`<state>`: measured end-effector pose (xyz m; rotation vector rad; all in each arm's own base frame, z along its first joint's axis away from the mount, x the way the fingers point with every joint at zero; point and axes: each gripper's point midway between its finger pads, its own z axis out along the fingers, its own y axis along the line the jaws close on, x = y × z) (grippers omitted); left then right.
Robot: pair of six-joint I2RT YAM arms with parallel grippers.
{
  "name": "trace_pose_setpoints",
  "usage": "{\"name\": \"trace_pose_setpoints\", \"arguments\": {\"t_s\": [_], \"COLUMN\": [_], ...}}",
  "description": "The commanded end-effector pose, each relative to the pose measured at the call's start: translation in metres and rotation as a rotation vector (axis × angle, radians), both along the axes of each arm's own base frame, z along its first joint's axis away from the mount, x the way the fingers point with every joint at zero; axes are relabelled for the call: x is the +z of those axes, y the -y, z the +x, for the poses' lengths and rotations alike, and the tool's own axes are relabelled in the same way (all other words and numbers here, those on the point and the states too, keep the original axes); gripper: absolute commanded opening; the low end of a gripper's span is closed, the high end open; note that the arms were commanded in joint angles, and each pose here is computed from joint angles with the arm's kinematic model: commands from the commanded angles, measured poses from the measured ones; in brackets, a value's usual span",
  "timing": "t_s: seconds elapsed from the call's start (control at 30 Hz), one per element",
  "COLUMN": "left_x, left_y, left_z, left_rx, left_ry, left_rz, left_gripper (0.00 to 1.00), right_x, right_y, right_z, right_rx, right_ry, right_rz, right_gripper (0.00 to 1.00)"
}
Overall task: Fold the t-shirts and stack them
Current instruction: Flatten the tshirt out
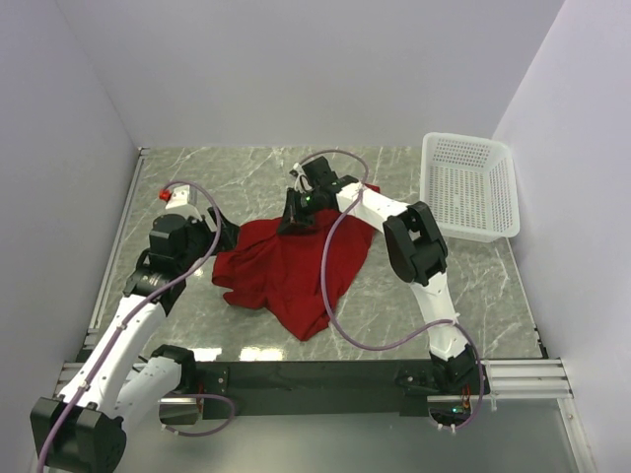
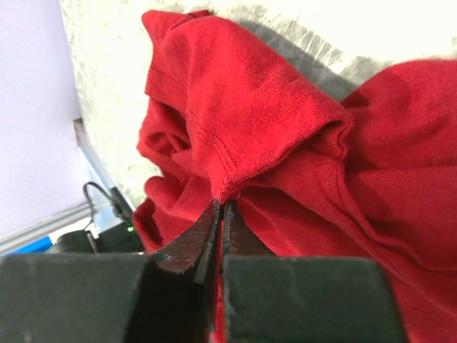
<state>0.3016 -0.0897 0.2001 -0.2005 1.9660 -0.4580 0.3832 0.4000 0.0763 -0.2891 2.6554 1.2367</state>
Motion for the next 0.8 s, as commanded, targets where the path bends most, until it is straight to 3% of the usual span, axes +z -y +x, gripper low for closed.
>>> {"name": "trace_pose_setpoints", "arguments": {"t_s": [0.0, 0.13, 0.27, 0.47, 0.57, 0.77], "left_x": [0.012, 0.011, 0.016, 0.004, -0.009, -0.029], "left_y": [0.009, 0.027, 0.03, 0.035, 0.047, 0.065], "left_z": [0.006, 0.005, 0.011, 0.019, 0.017, 0.023], "left_rx": [-0.076, -0.235, -0.336, -0.494, -0.596, -0.65], "left_ry": [0.068, 0.133, 0.219, 0.305, 0.308, 0.301], "left_rz": [0.017, 0.072, 0.211, 0.421, 0.44, 0.463], "left_gripper": [0.83, 0.83, 0.9, 0.91, 0.94, 0.91], "right_x": [0.025, 0.069, 0.115, 0.128, 0.132, 0.142], "right_y": [-0.006, 0.001, 0.014, 0.022, 0.022, 0.022], "right_z": [0.011, 0.016, 0.016, 0.004, 0.004, 0.009], "right_rx": [0.003, 0.018, 0.016, -0.014, -0.028, -0.068], "right_ry": [0.018, 0.012, 0.011, -0.075, -0.097, -0.177], "right_rz": [0.08, 0.216, 0.353, 0.423, 0.439, 0.511], "right_gripper": [0.0, 0.0, 0.0, 0.0, 0.0, 0.0]}}
